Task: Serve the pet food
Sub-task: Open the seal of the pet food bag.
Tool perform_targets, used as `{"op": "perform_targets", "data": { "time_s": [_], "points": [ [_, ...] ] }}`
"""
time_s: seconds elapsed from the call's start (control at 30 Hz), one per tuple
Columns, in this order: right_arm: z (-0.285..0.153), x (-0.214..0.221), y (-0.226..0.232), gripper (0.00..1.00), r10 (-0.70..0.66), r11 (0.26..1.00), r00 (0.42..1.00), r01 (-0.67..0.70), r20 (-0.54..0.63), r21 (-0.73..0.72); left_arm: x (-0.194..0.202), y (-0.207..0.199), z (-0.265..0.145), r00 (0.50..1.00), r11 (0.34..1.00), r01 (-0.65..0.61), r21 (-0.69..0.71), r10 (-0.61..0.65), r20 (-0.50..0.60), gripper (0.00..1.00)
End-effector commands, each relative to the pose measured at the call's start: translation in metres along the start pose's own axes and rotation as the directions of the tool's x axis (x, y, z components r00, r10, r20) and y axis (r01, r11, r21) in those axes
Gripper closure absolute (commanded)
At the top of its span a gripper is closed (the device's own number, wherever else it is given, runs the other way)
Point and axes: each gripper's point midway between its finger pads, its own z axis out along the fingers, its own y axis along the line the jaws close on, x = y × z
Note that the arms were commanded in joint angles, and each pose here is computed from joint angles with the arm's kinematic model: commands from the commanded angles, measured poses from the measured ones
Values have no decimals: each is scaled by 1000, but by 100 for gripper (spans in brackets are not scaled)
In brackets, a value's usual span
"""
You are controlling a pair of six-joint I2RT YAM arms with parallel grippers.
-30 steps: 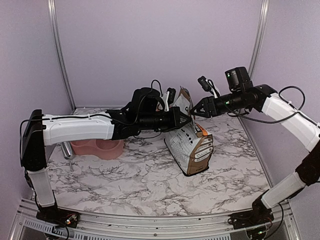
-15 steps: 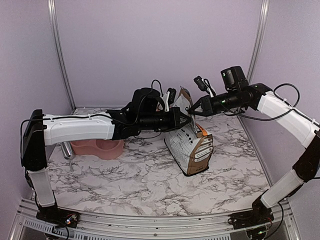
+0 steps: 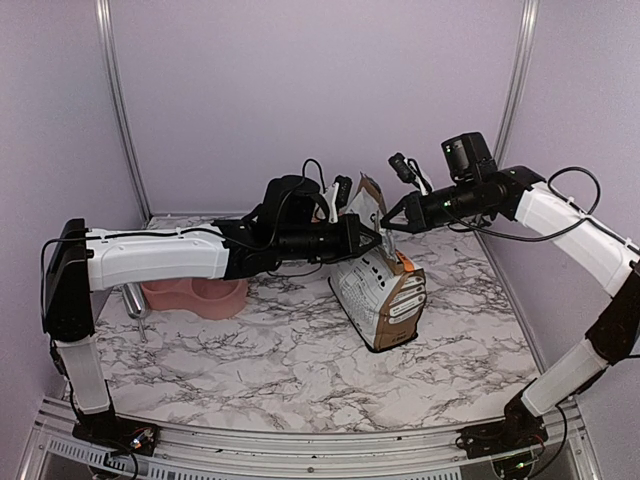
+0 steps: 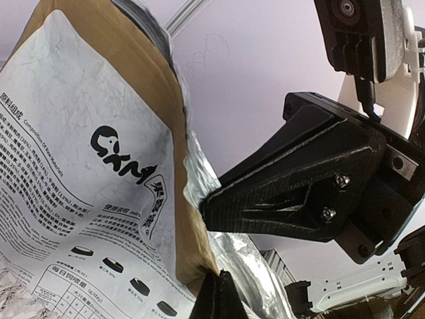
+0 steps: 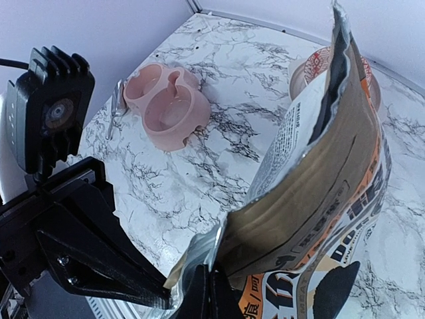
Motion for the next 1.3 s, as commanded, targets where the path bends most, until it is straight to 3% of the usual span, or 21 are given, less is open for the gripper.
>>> {"op": "perform_targets", "data": {
  "time_s": [0.0, 0.33, 0.6, 0.83, 0.97, 1.27],
  "points": [
    [-9, -2, -6, 100, -26, 997, 1000, 25, 7, 70, -4, 12, 3, 1000, 999, -14, -30, 15, 20, 100],
    [-14, 4, -19, 100, -28, 988, 1000, 29, -4, 151, -4, 13, 3, 1000, 999, -11, -33, 12, 22, 100],
    [-11, 9, -12, 100, -31, 994, 1000, 31, -3, 103, -8, 12, 4, 999, 999, -15, -32, 16, 28, 100],
    [-13, 9, 1, 100, -49, 998, 999, 48, 13, 35, -21, 16, 5, 999, 999, -25, -48, 27, 45, 74],
    [-12, 11, 3, 100, -49, 999, 999, 49, 14, 22, -31, 17, 5, 997, 997, -43, -69, 47, 59, 65],
    [-11, 14, 5, 100, -57, 998, 998, 57, 17, 4, -35, 26, 14, 997, 993, -59, -105, 63, 33, 66]
  ]
}}
